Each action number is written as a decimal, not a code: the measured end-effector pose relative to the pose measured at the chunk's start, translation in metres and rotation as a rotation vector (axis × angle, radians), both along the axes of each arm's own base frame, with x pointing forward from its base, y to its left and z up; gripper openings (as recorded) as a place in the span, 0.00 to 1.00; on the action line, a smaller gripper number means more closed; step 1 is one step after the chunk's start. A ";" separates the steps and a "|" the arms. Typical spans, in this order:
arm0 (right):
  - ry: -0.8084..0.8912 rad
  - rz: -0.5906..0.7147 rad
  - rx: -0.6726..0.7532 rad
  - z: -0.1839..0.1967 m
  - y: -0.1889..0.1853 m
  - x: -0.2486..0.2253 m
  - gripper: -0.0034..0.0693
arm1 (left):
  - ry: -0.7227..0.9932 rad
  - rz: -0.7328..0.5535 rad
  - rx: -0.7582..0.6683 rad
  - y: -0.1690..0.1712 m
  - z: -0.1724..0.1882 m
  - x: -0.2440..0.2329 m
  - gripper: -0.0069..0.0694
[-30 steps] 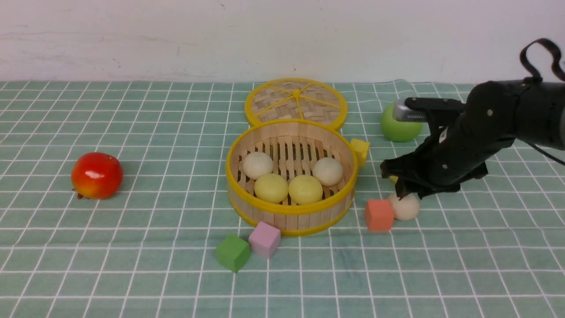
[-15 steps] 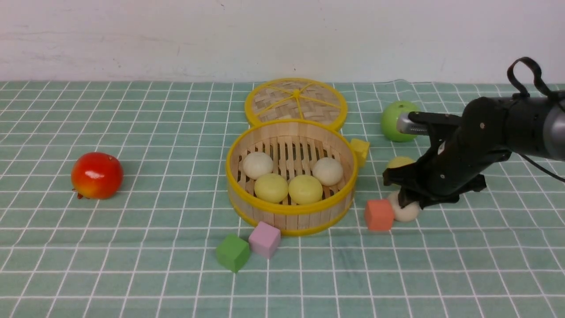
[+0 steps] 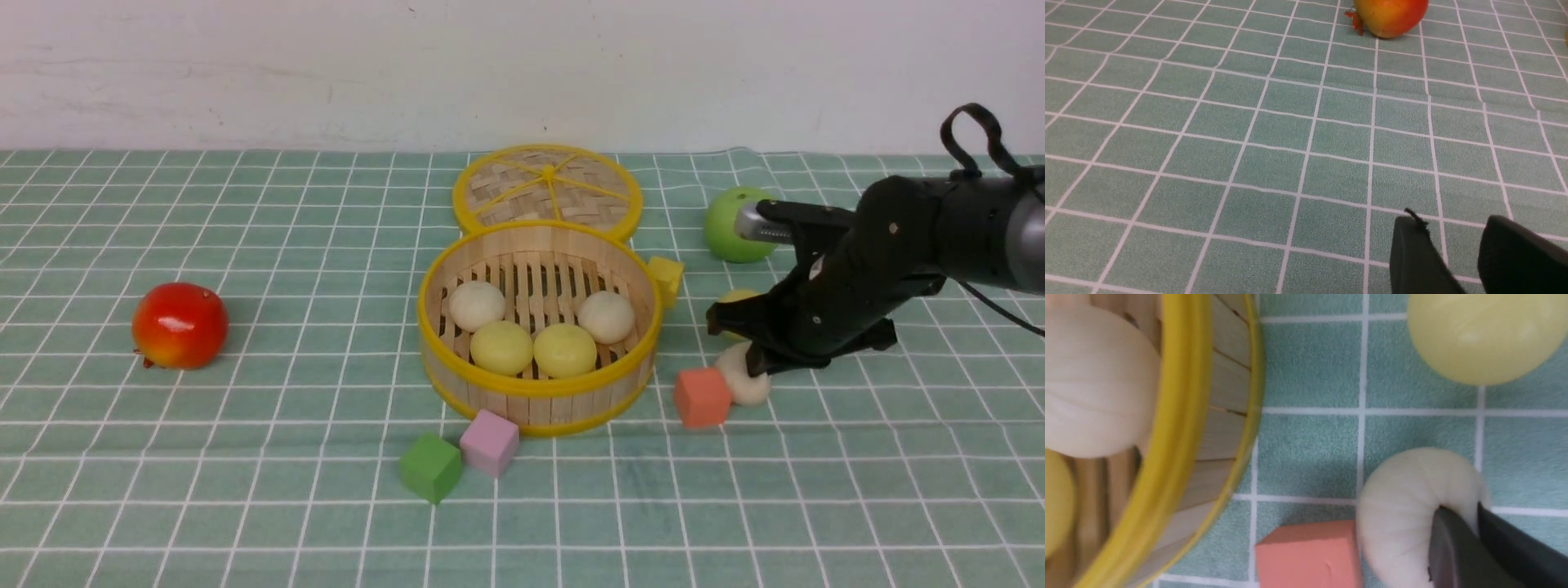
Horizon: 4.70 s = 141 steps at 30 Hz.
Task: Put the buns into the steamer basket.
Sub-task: Use the right arm to put the steamed stuffed bun into the steamer, then use the right arm to grab a steamed stuffed bun, then use the right arm to put the steamed stuffed bun into the steamer
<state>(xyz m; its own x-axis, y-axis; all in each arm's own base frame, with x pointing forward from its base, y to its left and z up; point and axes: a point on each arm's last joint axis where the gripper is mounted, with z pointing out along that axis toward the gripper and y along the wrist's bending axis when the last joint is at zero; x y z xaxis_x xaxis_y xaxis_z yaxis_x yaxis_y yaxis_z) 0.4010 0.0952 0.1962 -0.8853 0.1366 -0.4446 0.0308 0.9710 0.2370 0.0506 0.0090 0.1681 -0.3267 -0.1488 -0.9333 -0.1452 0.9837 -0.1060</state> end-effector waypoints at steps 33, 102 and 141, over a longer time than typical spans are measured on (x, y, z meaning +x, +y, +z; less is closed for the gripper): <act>-0.157 0.276 0.272 0.009 0.116 0.079 0.07 | 0.000 0.000 0.000 0.000 0.000 0.000 0.40; 0.115 0.058 -0.084 -0.001 -0.005 0.101 0.21 | 0.000 0.000 0.001 0.000 0.000 0.000 0.40; -0.278 0.321 0.249 0.057 0.111 0.101 0.03 | 0.000 0.000 0.001 0.000 0.000 0.000 0.40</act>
